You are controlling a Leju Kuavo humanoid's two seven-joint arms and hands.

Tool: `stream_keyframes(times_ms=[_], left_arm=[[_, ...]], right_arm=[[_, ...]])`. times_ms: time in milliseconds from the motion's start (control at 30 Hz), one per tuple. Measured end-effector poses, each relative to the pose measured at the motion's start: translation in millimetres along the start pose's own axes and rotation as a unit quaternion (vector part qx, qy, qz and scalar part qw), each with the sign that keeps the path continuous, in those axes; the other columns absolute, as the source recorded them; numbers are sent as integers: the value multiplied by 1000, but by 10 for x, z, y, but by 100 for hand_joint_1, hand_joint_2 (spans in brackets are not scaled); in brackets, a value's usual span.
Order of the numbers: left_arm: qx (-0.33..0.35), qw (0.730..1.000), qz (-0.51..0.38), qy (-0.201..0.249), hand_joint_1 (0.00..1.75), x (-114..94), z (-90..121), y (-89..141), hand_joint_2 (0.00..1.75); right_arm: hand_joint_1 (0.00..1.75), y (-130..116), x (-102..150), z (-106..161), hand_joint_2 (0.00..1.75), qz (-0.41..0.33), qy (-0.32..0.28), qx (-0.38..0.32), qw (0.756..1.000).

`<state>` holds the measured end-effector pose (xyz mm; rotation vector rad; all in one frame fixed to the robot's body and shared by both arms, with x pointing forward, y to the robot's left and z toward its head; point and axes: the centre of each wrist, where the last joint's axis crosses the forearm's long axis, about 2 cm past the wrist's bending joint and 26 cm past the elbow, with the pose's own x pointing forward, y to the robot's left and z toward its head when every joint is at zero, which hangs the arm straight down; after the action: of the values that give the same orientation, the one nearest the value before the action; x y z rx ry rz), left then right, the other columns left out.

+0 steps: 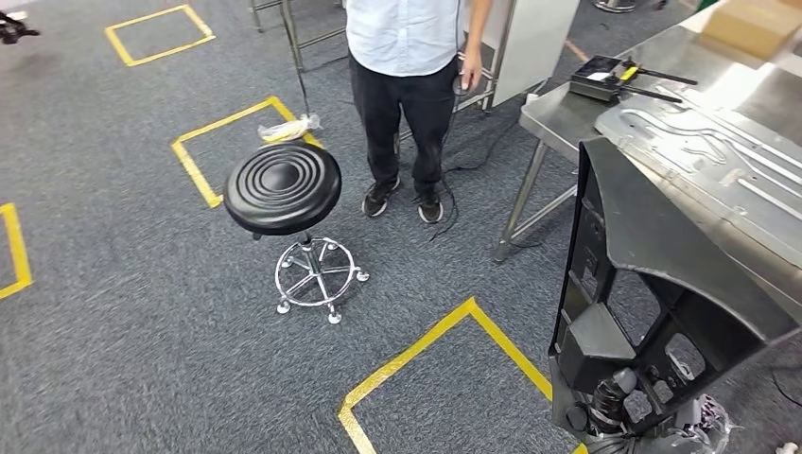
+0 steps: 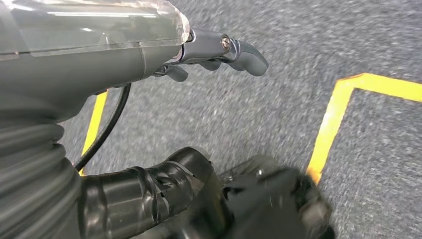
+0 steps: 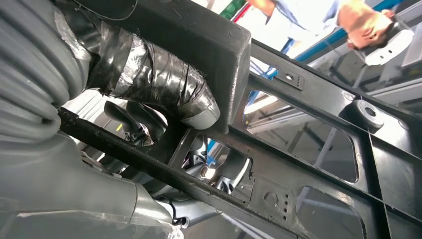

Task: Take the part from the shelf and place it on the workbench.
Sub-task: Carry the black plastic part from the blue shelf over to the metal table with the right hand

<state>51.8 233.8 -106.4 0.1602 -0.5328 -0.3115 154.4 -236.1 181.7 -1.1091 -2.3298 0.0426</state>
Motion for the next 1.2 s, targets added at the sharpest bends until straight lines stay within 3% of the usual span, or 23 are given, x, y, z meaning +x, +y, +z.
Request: stream_keyframes(times_ms=[467, 1200], left_arm=[[-9, 1000, -10, -6, 0, 29, 8, -55, 175], [-2, 1000, -5, -12, 0, 55, -2, -50, 175]], right_arm=[[175, -218, -98, 93, 175, 25, 27, -6, 999], [175, -238, -103, 58, 175, 35, 16, -7, 999]])
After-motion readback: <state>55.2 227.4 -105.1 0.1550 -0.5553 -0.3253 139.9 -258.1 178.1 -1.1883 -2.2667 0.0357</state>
